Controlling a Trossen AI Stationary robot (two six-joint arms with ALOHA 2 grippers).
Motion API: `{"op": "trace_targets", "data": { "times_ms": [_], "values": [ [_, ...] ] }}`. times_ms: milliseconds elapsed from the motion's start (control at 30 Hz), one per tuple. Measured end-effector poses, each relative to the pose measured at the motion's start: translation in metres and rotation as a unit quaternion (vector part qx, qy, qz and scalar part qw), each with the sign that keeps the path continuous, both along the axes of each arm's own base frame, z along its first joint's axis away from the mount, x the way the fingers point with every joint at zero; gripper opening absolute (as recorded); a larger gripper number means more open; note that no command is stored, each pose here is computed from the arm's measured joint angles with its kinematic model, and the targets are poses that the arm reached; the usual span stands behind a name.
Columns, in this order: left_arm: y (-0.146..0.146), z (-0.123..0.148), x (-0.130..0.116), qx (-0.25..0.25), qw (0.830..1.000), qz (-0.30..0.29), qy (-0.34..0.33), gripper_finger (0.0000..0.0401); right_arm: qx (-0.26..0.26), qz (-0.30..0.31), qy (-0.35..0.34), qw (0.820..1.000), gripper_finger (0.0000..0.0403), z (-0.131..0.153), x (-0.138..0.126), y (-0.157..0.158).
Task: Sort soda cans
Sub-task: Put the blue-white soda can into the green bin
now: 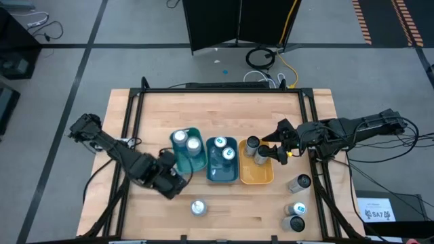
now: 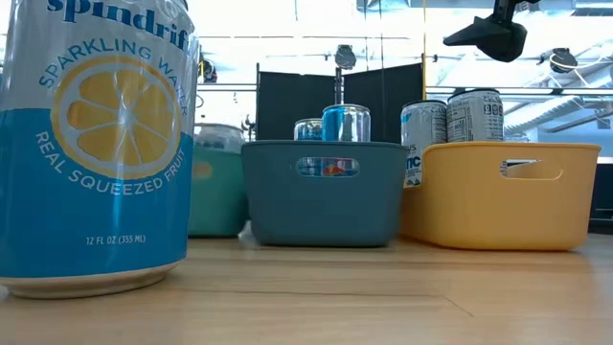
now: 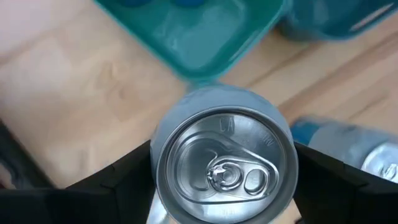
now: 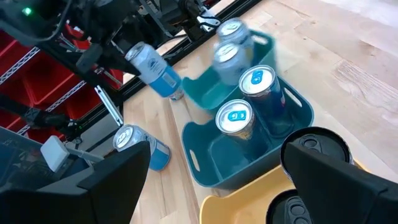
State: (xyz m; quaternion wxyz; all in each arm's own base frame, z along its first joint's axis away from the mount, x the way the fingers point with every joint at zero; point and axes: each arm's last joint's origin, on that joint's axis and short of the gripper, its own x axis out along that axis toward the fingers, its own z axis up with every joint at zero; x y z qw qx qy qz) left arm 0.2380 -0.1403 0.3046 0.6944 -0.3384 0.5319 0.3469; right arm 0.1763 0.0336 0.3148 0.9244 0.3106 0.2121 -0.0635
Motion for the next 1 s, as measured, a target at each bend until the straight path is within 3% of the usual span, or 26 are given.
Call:
{"op": "trace_targets", "data": {
  "times_ms": [267, 433, 1000],
  "values": [
    [0.024, 0.017, 0.013, -0.007, 1.0, -0.029, 0.0, 0.0305, 0.002, -0.001, 0.0, 1.0, 0.0364, 0.0, 0.0, 0.0],
    [0.041, 0.023, 0.012, 0.042, 0.999, -0.02, 0.024, 0.0304, 0.002, -0.001, 0.0, 1.0, 0.0364, 0.0, 0.0, 0.0],
    [0.086, -0.006, 0.052, 0.063, 0.992, -0.074, 0.078, 0.0304, 0.014, -0.007, 0.0, 1.0, 0.0364, 0.0, 0.0, 0.0]
  ]
}}
